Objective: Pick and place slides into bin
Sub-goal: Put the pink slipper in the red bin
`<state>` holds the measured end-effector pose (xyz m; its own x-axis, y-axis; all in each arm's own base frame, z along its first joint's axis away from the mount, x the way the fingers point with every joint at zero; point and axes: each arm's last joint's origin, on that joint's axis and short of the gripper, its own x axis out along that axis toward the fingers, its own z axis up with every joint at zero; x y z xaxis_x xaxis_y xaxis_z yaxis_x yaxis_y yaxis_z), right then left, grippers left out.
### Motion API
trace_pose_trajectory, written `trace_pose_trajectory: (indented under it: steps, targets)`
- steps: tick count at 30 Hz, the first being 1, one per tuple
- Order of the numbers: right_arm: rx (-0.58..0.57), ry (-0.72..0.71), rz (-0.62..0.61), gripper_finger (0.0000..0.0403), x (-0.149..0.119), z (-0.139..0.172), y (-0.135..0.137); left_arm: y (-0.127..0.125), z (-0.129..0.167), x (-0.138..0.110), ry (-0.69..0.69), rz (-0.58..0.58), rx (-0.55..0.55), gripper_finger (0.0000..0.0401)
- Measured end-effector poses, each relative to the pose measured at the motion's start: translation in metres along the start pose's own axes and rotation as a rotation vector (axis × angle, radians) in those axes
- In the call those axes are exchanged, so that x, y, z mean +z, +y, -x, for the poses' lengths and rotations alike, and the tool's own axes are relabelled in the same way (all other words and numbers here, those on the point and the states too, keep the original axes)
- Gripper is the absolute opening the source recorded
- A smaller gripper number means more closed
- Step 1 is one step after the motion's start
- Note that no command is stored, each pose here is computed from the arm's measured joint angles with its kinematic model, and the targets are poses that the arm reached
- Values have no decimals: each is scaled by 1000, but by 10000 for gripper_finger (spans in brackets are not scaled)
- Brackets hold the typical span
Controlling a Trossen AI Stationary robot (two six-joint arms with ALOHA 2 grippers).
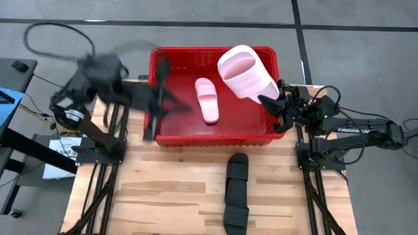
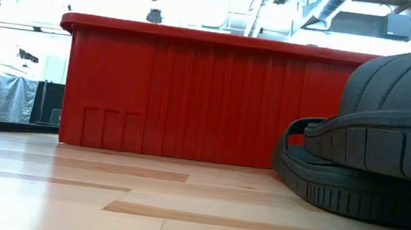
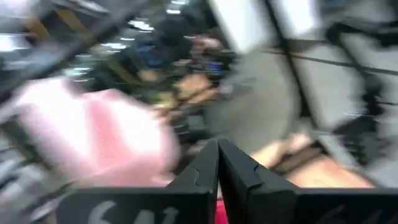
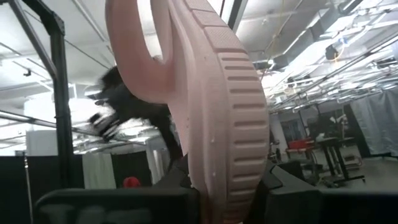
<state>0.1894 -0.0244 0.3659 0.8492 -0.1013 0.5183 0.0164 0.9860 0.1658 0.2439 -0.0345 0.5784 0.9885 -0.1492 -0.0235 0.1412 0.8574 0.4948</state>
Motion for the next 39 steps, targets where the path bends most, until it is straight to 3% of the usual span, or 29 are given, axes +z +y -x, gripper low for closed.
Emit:
trace_pose_trajectory:
  steps: [4, 9, 17, 26, 39]
  targets:
    - [5, 2, 10, 47, -1, 0, 2, 12, 13, -9, -34, -5, 91, 0]
    - [6, 25, 6, 47, -3, 0, 4, 13, 4, -53, 1, 36, 200, 0]
    - [-23, 31, 6, 46, -4, 0, 3, 2, 7, -88, -190, 88, 356, 0]
    - [-102, 128, 21, 46, -16, -1, -5, -12, 4, -77, -78, 124, 405, 17]
    - [-73, 204, 32, 46, -34, -7, -1, 7, -3, -51, 145, 116, 446, 88]
